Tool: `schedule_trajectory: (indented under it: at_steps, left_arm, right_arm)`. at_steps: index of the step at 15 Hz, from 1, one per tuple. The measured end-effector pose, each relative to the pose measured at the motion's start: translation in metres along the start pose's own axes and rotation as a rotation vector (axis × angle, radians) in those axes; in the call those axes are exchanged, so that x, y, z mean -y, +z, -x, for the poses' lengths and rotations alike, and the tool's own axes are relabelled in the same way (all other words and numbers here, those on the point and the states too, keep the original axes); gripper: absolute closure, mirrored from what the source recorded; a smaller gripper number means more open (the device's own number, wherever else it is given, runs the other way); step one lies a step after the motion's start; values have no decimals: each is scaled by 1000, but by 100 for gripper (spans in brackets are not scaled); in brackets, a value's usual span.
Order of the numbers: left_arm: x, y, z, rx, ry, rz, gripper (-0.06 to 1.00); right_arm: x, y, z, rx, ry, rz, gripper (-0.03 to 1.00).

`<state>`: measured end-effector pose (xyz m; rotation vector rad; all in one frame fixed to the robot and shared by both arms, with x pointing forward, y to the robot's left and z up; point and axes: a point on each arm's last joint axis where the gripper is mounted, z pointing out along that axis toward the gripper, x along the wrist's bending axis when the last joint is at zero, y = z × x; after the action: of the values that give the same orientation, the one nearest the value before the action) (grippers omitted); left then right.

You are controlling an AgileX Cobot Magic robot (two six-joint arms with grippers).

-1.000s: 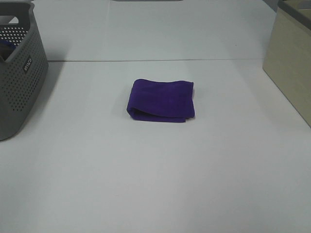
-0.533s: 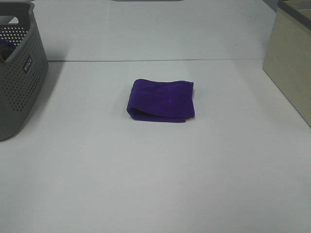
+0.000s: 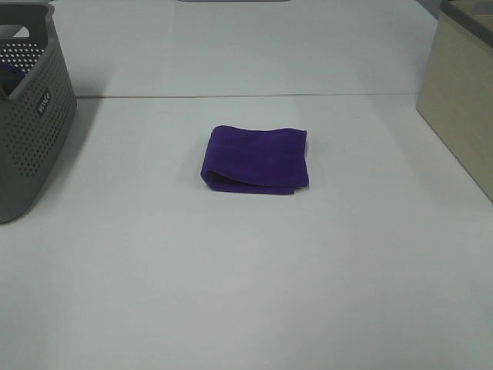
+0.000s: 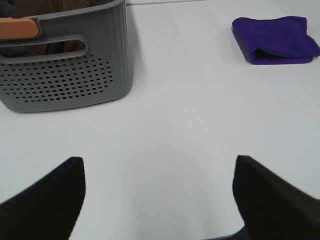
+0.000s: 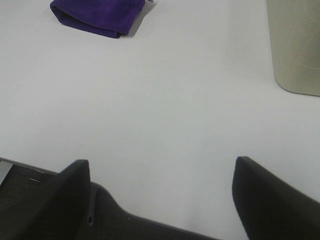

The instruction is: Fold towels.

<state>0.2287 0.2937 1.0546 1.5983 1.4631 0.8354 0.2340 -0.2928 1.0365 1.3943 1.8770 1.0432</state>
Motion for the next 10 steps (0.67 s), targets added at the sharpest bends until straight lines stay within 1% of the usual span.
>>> schedule_trajectory:
  at_steps: [5, 6, 7, 8, 9, 10]
  left_arm:
    - [-1, 0, 0, -5, -3, 7, 19]
    - [-1, 0, -1, -10, -2, 7, 17]
    - [-1, 0, -2, -18, -3, 6, 10]
    - [0, 0, -3, -30, -3, 5, 2]
    - [0, 0, -3, -37, 0, 5, -2]
    - [0, 0, -3, -37, -2, 7, -4]
  right_arm:
    - [0, 0, 0, 1, 0, 0, 20]
    - [0, 0, 0, 1, 0, 0, 18]
    - [0, 0, 0, 1, 0, 0, 13]
    - [0, 0, 0, 1, 0, 0, 6]
    - [0, 0, 0, 1, 0, 0, 3]
    - [0, 0, 0, 1, 0, 1, 2]
